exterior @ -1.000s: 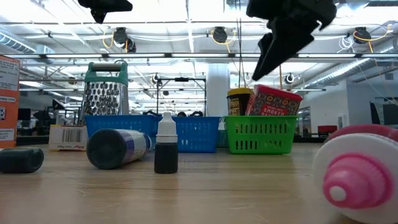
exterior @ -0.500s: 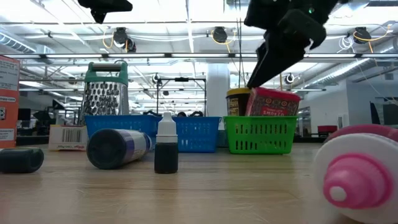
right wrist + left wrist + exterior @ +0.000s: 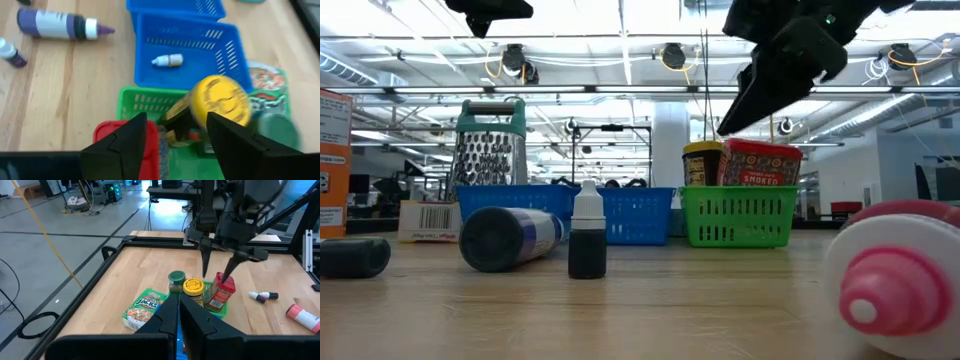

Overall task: Pick & Place Kitchen Items
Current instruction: Put the red seasoning can into the green bin, then put the large pink food coloring bottle into the right blue bin

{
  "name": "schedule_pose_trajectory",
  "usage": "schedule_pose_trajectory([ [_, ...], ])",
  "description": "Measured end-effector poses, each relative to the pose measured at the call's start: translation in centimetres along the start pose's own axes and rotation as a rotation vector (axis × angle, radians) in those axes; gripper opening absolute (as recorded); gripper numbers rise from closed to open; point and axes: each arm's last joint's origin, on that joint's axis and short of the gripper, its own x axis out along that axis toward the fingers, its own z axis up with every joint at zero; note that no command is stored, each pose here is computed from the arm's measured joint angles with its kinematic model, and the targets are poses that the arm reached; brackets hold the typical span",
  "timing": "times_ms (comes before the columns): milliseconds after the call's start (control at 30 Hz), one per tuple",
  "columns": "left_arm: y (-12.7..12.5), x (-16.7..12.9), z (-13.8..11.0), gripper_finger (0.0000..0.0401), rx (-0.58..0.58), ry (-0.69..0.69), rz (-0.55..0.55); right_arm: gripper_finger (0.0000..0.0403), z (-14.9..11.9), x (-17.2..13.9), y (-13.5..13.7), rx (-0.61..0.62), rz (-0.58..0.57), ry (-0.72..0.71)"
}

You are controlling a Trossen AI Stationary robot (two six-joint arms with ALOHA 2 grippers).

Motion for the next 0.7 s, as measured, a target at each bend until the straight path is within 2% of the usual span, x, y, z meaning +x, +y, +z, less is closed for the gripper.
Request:
schedule_pose_trajectory([
  [233,0.0,0.0,0.0,0.0021,0.000,0.000,0.000,0.0190,0.7,-1.8,-0.4,0.051,0.021,-0.065],
  [533,0.0,0.0,0.0,0.0021,0.000,0.000,0.001,0.0188,0.7,-3.0,3.2,-0.002,0.279,-0.113],
  [700,0.0,0.0,0.0,0.0021,0.000,0.000,0.001,0.0187,0.8,-3.6,5.5,0.016,0.450,-0.145],
])
